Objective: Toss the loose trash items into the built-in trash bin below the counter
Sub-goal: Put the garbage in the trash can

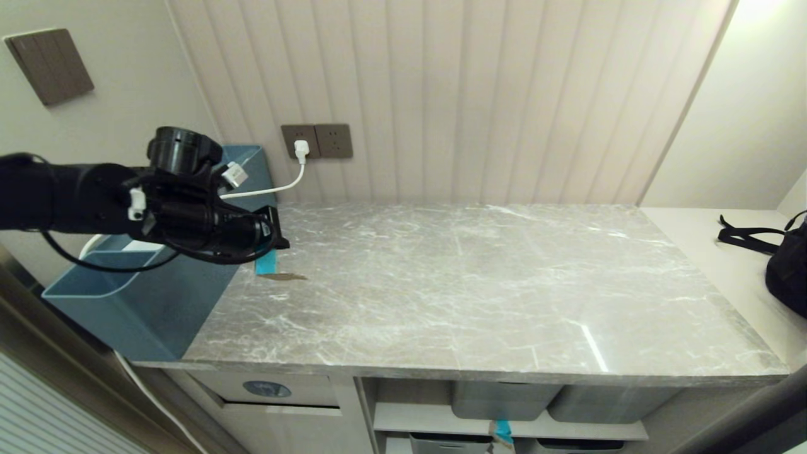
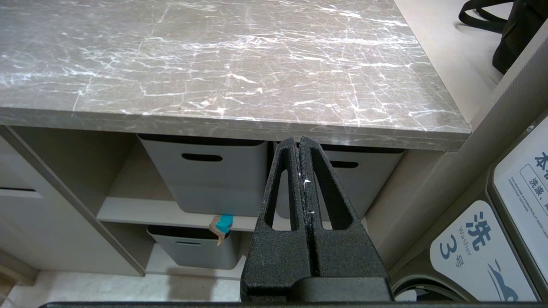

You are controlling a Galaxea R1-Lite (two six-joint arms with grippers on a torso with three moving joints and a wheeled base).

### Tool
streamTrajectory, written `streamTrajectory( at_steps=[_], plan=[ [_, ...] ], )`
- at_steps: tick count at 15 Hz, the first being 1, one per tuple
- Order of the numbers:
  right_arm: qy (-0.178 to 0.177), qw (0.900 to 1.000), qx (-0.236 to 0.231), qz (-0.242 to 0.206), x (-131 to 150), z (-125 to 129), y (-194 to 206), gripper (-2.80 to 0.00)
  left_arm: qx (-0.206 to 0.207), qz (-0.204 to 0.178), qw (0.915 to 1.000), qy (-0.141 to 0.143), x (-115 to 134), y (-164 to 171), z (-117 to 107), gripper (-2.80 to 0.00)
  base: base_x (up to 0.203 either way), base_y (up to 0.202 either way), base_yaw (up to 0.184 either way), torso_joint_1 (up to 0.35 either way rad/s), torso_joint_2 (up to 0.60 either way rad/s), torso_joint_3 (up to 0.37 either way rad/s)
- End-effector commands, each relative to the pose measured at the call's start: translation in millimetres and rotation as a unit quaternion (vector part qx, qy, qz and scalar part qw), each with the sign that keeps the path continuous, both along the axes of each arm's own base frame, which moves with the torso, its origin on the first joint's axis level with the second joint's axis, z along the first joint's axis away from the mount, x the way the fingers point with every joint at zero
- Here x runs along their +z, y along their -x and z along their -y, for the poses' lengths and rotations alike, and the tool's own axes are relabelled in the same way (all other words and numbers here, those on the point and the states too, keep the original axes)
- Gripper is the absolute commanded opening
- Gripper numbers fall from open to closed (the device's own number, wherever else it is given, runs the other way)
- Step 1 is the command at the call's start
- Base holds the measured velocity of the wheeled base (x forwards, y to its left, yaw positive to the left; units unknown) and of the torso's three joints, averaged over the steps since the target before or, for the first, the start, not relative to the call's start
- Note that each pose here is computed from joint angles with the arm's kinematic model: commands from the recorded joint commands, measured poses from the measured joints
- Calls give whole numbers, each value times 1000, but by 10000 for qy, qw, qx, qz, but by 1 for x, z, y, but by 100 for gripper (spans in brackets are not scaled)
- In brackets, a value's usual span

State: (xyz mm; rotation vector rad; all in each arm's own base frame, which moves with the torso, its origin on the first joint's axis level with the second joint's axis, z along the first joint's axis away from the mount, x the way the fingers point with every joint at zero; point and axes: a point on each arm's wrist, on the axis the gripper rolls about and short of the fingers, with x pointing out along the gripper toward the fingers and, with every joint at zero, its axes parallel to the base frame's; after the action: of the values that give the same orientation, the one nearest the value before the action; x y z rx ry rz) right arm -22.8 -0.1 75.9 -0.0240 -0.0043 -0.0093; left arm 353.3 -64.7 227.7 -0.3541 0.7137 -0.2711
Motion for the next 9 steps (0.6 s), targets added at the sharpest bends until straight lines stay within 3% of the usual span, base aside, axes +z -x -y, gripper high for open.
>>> streamTrajectory(
  at_steps=[1,2,4,6,9],
  plan=[
    [2,10000,0,-14,0,0,0,-280,-95,-73,9996,268,31,40,-6,-280,0,0,0,0,0,0],
    [2,10000,0,-14,0,0,0,-280,-102,-303,9990,325,35,52,-8,-280,0,0,0,0,0,0],
    [2,10000,0,-7,0,0,0,-280,-110,-325,9989,325,42,69,-10,-280,0,0,0,0,0,0],
    [2,10000,0,-7,0,0,0,-280,-116,-117,9995,269,52,93,-14,-280,0,0,0,0,0,0],
    [2,10000,0,-6,0,0,0,-280,270,490,9984,-43,70,155,-28,-280,0,0,0,0,0,0]
  ],
)
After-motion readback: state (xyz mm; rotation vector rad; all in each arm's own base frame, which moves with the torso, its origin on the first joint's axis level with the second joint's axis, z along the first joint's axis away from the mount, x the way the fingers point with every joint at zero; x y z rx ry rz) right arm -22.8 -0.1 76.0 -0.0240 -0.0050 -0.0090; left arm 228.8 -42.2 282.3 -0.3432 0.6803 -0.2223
